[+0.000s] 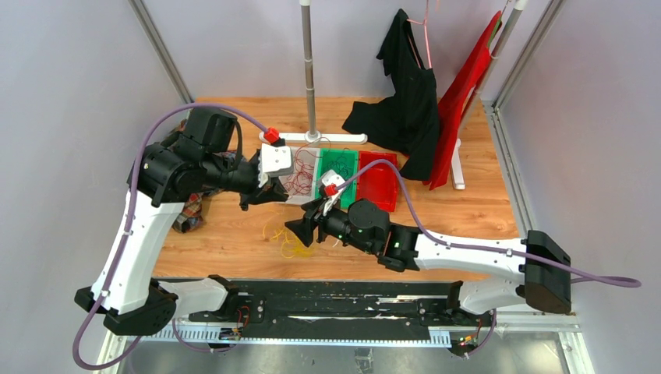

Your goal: Untangle the cables

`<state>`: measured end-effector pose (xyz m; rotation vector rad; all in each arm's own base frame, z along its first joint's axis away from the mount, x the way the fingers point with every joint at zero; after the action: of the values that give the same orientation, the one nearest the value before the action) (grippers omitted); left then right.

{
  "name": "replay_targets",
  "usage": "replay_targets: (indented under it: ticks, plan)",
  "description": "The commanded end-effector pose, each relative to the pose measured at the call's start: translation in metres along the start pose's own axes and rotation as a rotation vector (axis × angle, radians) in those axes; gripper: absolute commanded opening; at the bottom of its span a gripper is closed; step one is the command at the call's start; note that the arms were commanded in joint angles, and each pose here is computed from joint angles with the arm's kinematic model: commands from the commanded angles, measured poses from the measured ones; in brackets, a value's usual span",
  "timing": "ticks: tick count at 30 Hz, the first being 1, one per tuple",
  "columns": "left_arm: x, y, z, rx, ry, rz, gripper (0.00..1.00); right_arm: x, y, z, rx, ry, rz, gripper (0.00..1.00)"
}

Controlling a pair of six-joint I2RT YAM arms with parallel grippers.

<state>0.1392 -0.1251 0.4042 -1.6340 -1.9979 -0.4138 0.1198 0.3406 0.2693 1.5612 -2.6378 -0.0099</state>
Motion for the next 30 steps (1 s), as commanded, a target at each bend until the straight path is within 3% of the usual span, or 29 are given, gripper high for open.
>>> replay_targets:
  ticks: [1,4,10,17,30]
  plan:
    - [0.006,-0.006,-0.007,-0.021,-0.032,0.004,0.0,-0.011,0.002,-0.018,0.013,-0.049,0.027,0.58]
    - [0.008,-0.008,-0.009,-0.019,-0.043,0.005,0.0,-0.019,0.001,-0.017,0.019,-0.045,0.058,0.54]
    - [0.01,-0.011,-0.012,-0.017,-0.06,0.021,0.0,-0.043,0.006,-0.011,0.036,-0.049,0.049,0.56]
    - [0.024,-0.018,-0.03,-0.033,-0.122,0.006,0.0,-0.054,-0.004,0.036,0.013,0.015,0.109,0.36]
    - [0.068,-0.024,-0.078,-0.158,-0.276,-0.156,0.0,-0.032,-0.021,0.122,-0.041,0.159,0.223,0.23]
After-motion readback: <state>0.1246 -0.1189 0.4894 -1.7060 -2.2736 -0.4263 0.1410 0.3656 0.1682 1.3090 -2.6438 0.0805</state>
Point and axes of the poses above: each gripper's point midway between its finger pads, its own x axis back along the fingers, its own y axis along the line the jaws close on, z = x × y, the point moved 8 cm from there along x, back along the fingers, and after that the axes turned 11 degrees about x, right-handed, at the moved point
